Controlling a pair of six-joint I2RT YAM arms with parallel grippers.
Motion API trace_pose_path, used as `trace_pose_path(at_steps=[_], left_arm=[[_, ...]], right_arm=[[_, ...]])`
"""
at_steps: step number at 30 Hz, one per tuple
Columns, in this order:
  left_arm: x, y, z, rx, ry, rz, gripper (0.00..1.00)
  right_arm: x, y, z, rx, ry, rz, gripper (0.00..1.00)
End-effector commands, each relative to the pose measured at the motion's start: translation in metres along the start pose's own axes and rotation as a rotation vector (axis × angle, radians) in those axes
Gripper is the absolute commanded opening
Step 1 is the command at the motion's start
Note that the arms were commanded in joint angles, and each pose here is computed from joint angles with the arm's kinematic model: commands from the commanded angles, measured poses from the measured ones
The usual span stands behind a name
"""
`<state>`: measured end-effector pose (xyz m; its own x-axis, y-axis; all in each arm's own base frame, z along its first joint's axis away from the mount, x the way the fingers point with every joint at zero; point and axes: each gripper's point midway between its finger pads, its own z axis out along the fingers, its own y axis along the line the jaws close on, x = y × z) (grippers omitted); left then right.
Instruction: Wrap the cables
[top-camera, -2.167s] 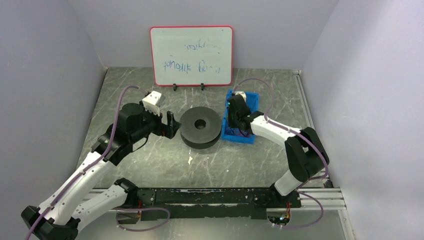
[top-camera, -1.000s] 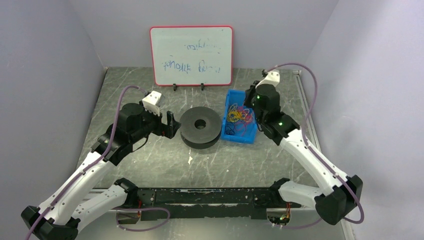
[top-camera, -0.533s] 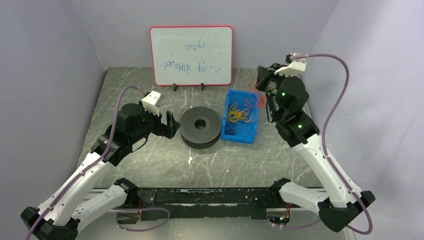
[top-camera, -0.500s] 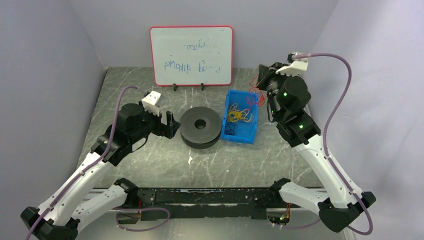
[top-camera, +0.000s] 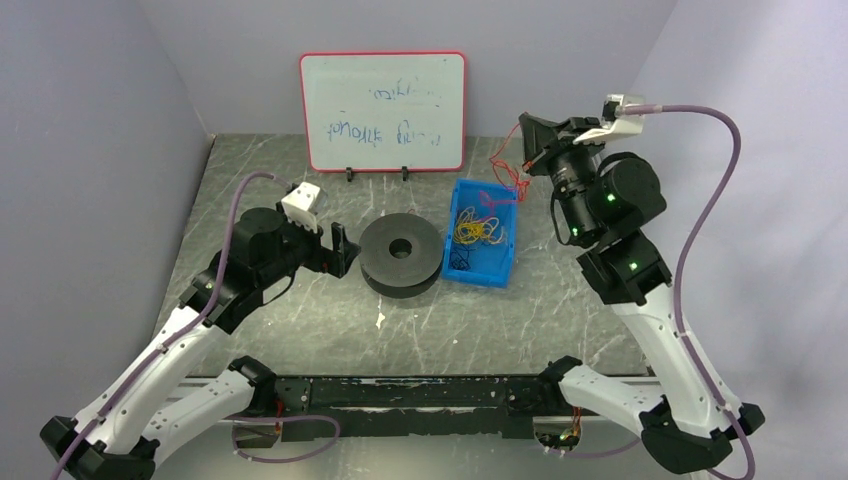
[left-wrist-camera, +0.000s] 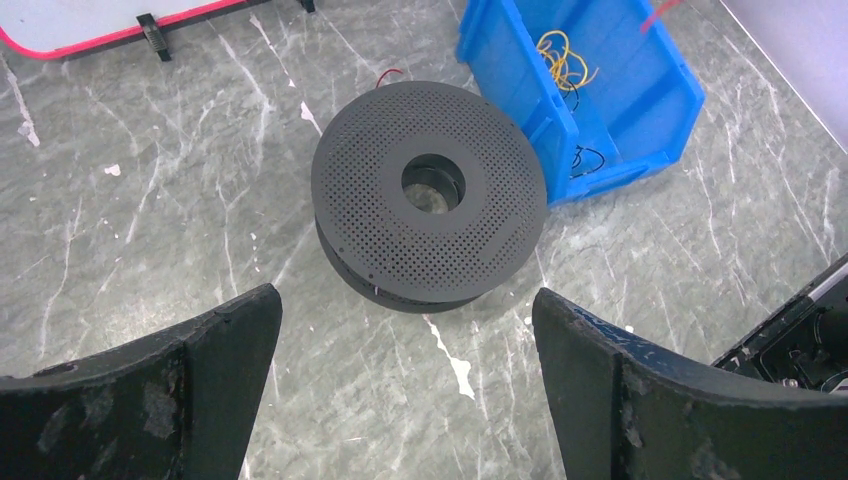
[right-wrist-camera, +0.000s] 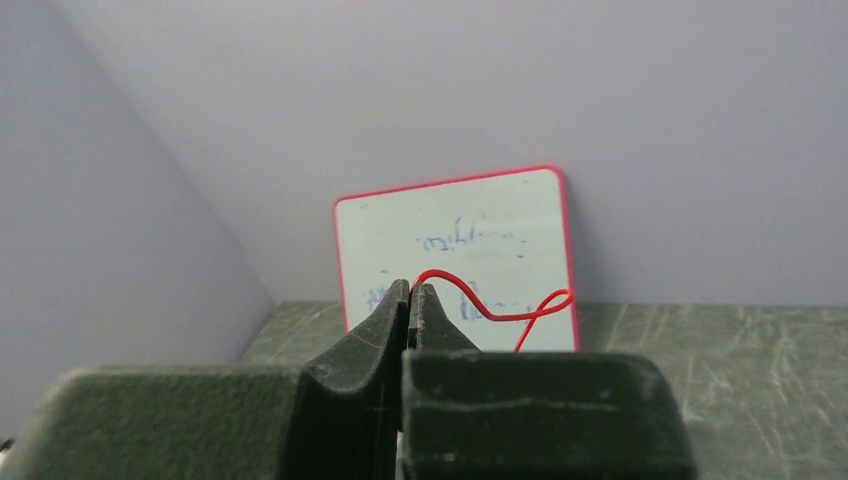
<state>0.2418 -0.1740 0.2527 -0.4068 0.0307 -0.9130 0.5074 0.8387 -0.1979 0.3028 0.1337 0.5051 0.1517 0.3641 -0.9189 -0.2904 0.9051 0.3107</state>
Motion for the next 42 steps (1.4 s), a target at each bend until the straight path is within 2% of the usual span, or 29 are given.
trace_pose_path(at_steps=[1, 8, 16, 22, 30, 31, 33, 35, 39, 42], left_arm=[[-0.006, 0.0, -0.007, -0.007, -0.029, 0.01, 0.99], [-0.009, -0.002, -0.01, 0.003, -0.042, 0.007, 0.99], [-0.011, -0.002, -0.013, 0.005, -0.057, 0.002, 0.98], [-0.009, -0.002, -0.012, 0.002, -0.05, -0.002, 0.97], [-0.009, 0.001, -0.012, -0.014, -0.053, -0.003, 0.97], [-0.008, 0.001, -0.011, -0.014, -0.049, -0.002, 0.97], [-0.007, 0.001, -0.01, -0.014, -0.043, -0.003, 0.97], [-0.006, 0.001, -0.01, -0.013, -0.039, -0.003, 0.97], [-0.006, 0.002, -0.009, -0.016, -0.036, -0.003, 0.97], [-0.006, 0.002, -0.008, -0.016, -0.035, -0.003, 0.97]], right_arm=[[-0.016, 0.025, -0.023, -0.151, 0.024, 0.019, 0.0], [0.013, 0.058, -0.059, -0.38, 0.216, 0.017, 0.0], [0.082, 0.051, -0.096, -0.427, 0.461, 0.034, 0.0], [0.144, 0.028, -0.112, -0.35, 0.641, 0.045, 0.0], [0.253, -0.017, -0.149, -0.161, 0.939, 0.081, 0.0], [0.263, -0.022, -0.154, -0.136, 0.966, 0.083, 0.05], [0.276, -0.032, -0.159, -0.086, 1.0, 0.081, 0.23], [0.284, -0.041, -0.162, -0.041, 1.018, 0.066, 0.33], [0.278, -0.051, -0.154, 0.019, 0.976, 0.041, 0.5], [0.266, -0.05, -0.141, 0.031, 0.907, 0.045, 0.54]])
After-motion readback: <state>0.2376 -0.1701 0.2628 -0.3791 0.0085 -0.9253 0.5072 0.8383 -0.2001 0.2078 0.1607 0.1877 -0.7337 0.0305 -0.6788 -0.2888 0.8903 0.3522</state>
